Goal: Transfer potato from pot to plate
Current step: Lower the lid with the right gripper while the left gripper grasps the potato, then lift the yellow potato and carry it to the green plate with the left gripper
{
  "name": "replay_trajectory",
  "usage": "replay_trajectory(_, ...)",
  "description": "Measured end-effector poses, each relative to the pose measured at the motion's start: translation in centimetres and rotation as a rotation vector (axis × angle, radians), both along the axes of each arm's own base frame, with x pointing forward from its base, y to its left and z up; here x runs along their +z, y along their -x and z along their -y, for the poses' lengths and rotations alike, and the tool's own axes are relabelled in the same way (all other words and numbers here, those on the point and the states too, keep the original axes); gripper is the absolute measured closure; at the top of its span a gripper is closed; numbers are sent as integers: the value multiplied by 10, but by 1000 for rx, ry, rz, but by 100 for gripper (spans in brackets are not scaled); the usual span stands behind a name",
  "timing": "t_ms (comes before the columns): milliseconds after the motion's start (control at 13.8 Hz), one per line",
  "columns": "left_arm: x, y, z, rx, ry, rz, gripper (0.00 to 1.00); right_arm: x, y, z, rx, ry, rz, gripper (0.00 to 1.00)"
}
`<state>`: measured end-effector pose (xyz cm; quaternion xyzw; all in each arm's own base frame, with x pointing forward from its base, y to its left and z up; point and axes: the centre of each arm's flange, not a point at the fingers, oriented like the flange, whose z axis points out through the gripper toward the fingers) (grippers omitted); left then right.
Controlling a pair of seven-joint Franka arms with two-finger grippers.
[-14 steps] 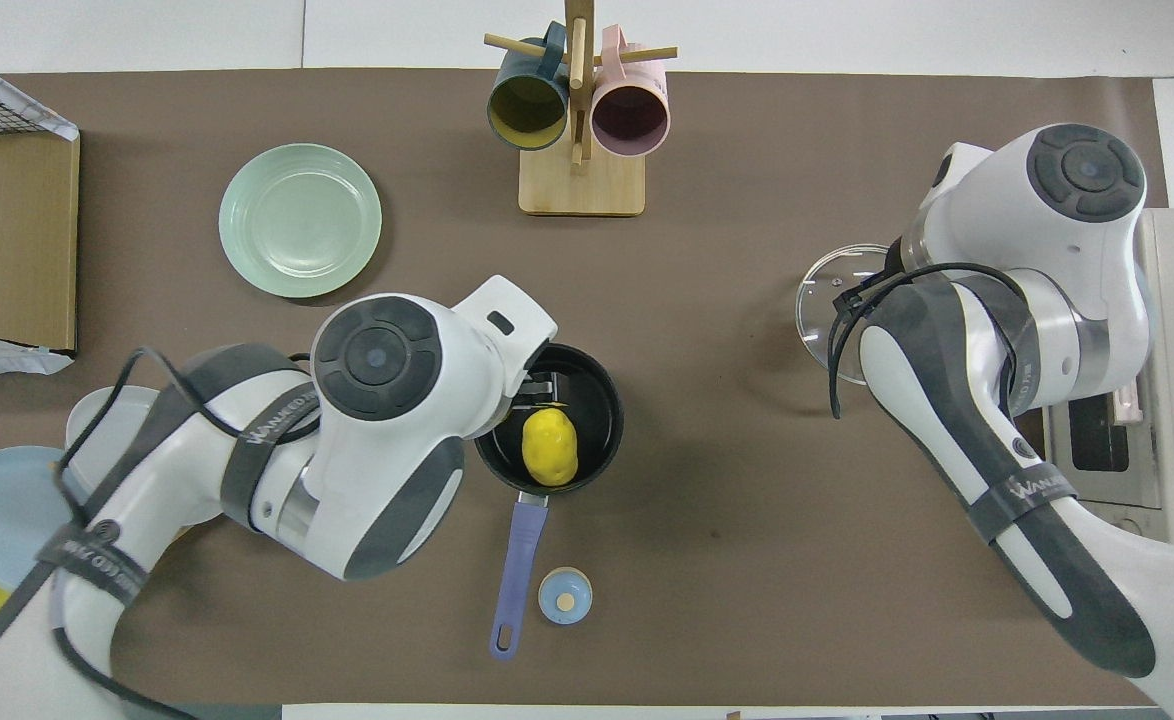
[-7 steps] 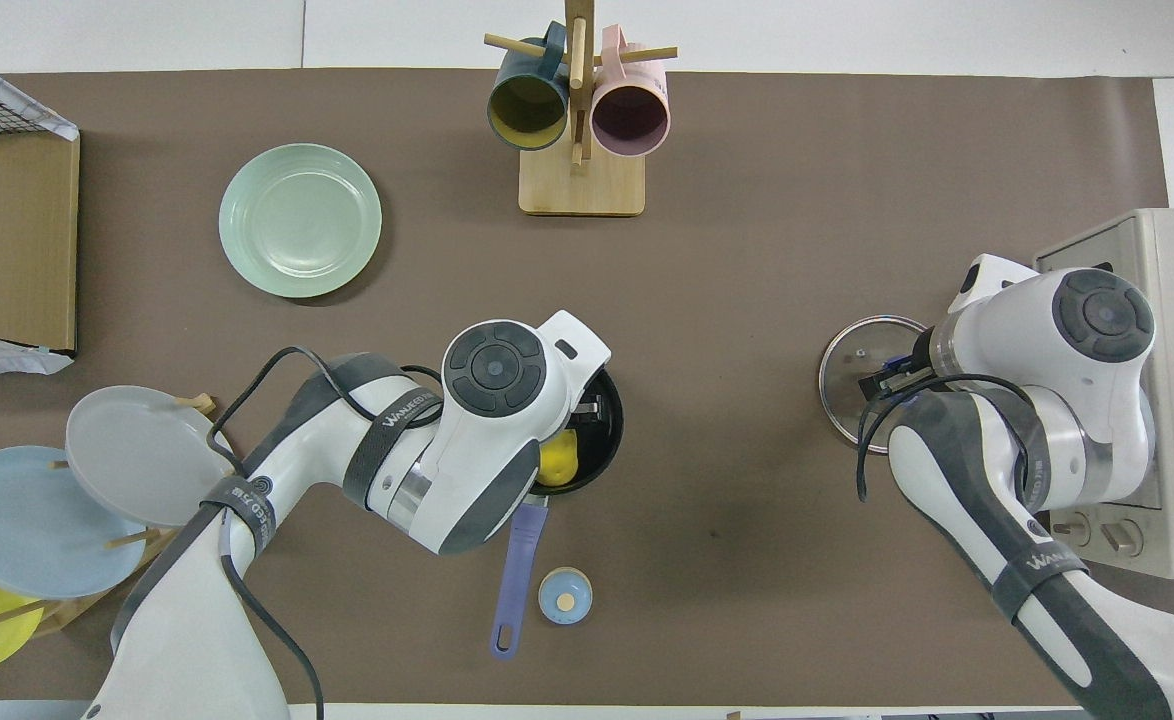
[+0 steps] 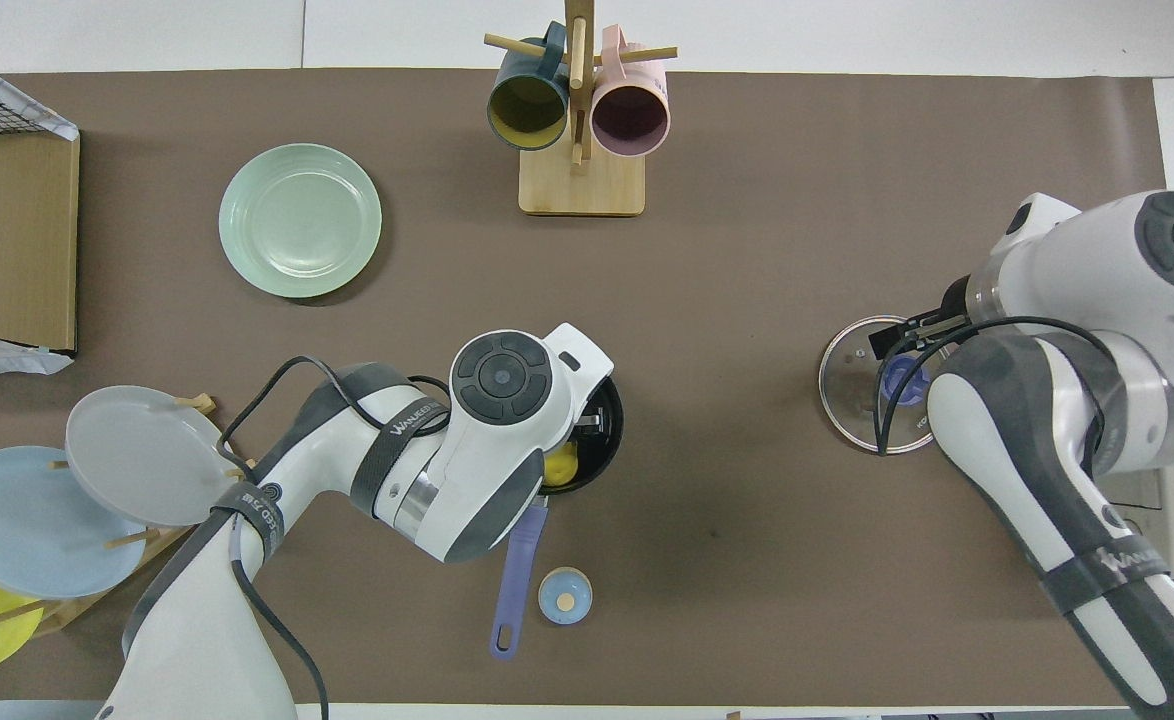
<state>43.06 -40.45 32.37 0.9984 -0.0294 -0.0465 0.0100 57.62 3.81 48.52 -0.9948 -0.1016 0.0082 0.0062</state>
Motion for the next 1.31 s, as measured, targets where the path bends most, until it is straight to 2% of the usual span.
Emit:
replay_trajectory(145,-3,5,2,-5,-3,-3,0,43,-1,13,-26,1,-16,0)
replay_trajectory(363,-3,7,4,-5,-1,0,1,82,18,33,-59,2,-36,0)
replay_trajectory(436,-3,6,4,-4,-1,1,7,89,24,35,-62,2,-39,0)
replay_trajectory(581,-3,7,3,-4,-1,1,33,95,28,39,-70,2,-37,0)
replay_trajectory(654,-3,7,3,-3,-2,0,36,93,28,40,-72,2,-40,0)
replay_trajectory(872,-3,7,3,-2,-2,0,36,90,28,43,-74,9,-47,0)
replay_trajectory(1089,6,3,0,7,0,2,36,91,26,50,-67,81,-36,0)
replay_trajectory(1162,22,-3,-4,20,-4,-2,36,93,25,49,-69,83,-33,0)
replay_trajectory(1307,83,-32,-24,75,7,-11,36,95,23,59,-97,61,-32,0)
